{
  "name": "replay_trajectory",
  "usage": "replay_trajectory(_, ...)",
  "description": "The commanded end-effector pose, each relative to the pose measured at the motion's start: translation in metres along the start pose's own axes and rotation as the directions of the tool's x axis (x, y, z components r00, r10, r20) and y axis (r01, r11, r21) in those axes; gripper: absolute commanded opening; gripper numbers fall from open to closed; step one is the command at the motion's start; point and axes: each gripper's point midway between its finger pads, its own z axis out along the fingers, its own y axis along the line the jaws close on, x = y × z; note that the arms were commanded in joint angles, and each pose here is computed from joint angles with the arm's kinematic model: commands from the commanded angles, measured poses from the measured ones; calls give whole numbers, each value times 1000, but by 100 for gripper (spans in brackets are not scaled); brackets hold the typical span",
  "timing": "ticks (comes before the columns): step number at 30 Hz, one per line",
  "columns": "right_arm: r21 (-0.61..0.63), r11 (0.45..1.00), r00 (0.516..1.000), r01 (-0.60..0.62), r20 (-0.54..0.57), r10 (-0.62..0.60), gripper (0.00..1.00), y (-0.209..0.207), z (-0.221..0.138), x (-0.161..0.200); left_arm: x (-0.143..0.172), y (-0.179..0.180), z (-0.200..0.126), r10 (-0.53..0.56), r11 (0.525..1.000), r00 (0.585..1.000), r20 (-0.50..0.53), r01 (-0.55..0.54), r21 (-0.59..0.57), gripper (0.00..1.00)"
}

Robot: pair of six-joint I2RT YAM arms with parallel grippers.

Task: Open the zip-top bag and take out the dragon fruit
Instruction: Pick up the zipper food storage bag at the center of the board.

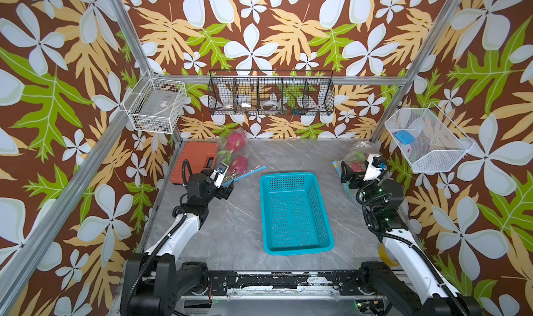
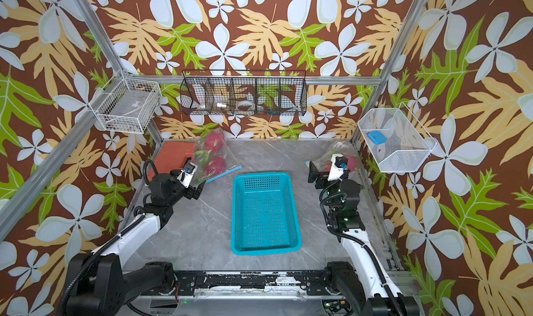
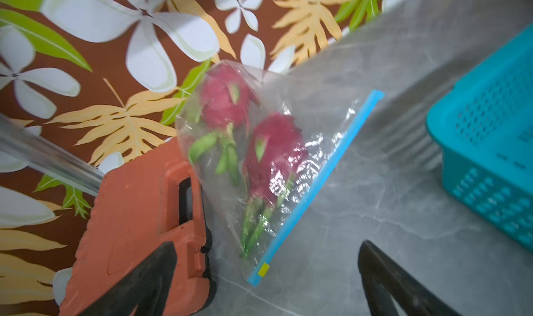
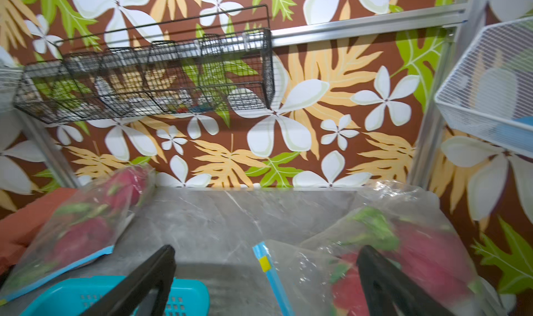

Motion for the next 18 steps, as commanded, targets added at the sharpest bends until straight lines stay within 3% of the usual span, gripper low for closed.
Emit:
replay_trajectory(1,-131,977,986,-167,-29,164,100,23,5,-10,10,-13,14,182,982,980,-76,-178,60,99)
replay_trajectory(5,79,939,942,-335,15,335,100,-11,9,-29,-4,-11,42,276,961,958,-79,-275,19,93)
replay_trajectory(13,-50,990,990,-129,-65,125,100,38,19,-22,-19,-25,82,424,905,903,-64,-425,-14,90)
replay_trajectory(18,-79,995,989,-57,-140,46,99,59,22,-1,-18,-36,104,495,867,865,-81,-498,-19,86)
